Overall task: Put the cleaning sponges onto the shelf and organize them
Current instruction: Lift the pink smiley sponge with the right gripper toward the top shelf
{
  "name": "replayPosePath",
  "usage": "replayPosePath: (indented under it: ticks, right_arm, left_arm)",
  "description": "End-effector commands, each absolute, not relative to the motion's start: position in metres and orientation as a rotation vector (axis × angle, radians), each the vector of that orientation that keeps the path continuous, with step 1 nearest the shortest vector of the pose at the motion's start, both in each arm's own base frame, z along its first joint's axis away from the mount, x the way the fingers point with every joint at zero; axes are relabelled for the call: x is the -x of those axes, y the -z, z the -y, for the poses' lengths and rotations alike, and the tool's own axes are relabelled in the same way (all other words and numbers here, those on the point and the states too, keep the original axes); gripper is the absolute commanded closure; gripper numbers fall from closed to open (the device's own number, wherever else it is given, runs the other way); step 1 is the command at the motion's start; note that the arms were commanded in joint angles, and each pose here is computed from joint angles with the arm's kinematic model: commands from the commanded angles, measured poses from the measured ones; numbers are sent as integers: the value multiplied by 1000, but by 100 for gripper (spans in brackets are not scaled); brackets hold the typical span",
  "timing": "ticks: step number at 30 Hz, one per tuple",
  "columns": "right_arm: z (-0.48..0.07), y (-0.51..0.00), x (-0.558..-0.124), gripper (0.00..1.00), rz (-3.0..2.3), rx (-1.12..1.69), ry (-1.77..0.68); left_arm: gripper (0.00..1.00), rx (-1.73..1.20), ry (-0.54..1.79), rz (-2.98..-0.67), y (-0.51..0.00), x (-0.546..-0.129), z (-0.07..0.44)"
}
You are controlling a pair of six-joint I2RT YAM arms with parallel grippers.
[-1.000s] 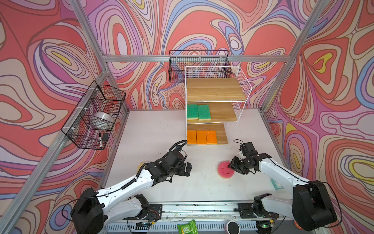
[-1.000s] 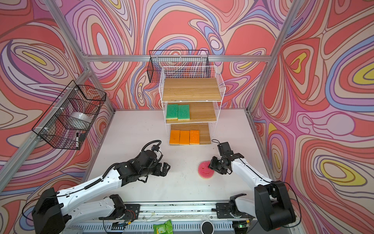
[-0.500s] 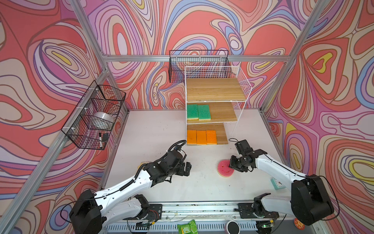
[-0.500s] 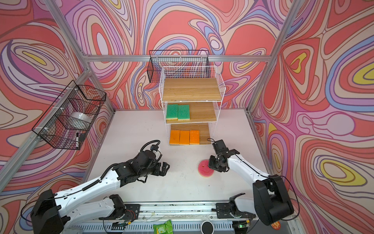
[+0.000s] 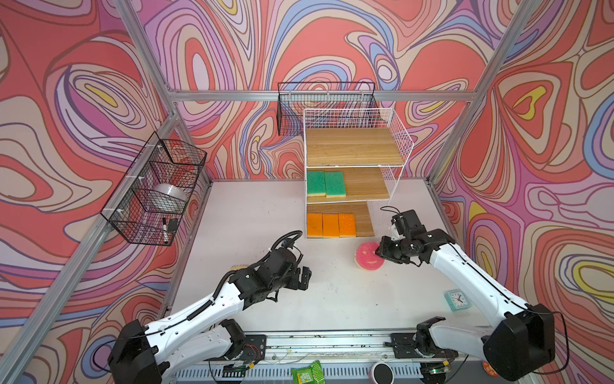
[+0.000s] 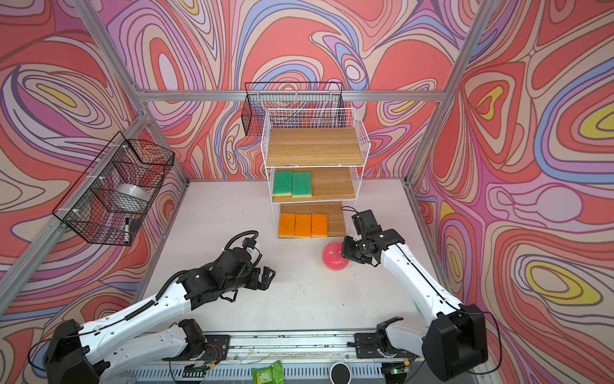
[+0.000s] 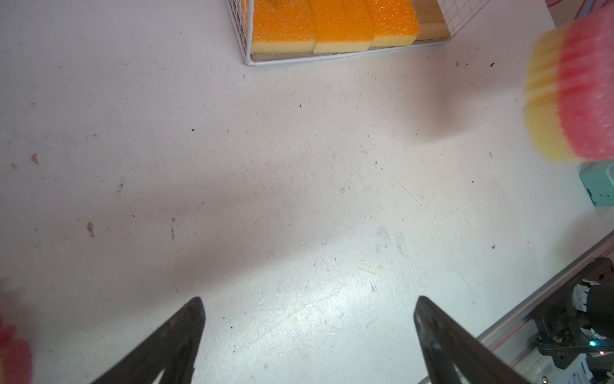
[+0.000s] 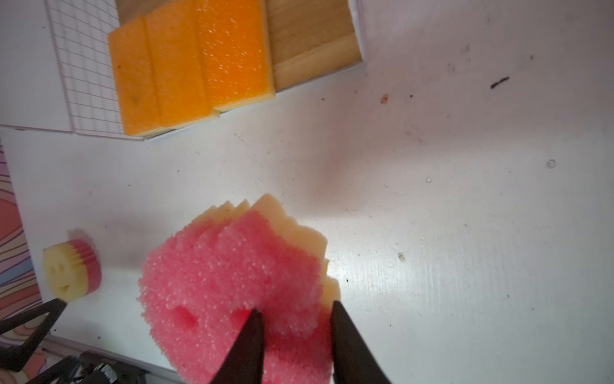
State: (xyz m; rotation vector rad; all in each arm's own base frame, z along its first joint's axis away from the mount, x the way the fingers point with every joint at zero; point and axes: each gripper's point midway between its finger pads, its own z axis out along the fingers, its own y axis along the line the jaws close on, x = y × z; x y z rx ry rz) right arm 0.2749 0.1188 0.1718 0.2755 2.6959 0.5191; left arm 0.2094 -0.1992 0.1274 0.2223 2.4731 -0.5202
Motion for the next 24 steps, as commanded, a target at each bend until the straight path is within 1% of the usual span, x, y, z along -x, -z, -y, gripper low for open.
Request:
replayPosePath:
  ticks: [1,7,16,21,24]
  right_arm:
    - [-125,-202,-266,67,-2701,-185,-561]
    - [-131,-271,-281,66,-2584,-118,-597]
    - [-148,-369,-315,67,-2403,-23,-668]
    - [-167,-424,-323,68,-2280,60,-715]
    - [-180,-449,-324,68,-2223,107,-733]
  left_arm:
    - [1,-214,480,-2479,-130,-210,190]
    - [1,-200,487,-2472,-135,-209,187]
    - [1,-184,483,-2482,-131,-207,182]
    - [1,-180,479,-2488,-128,-207,181]
    - [1,-180,476,-2489,-128,-208,181]
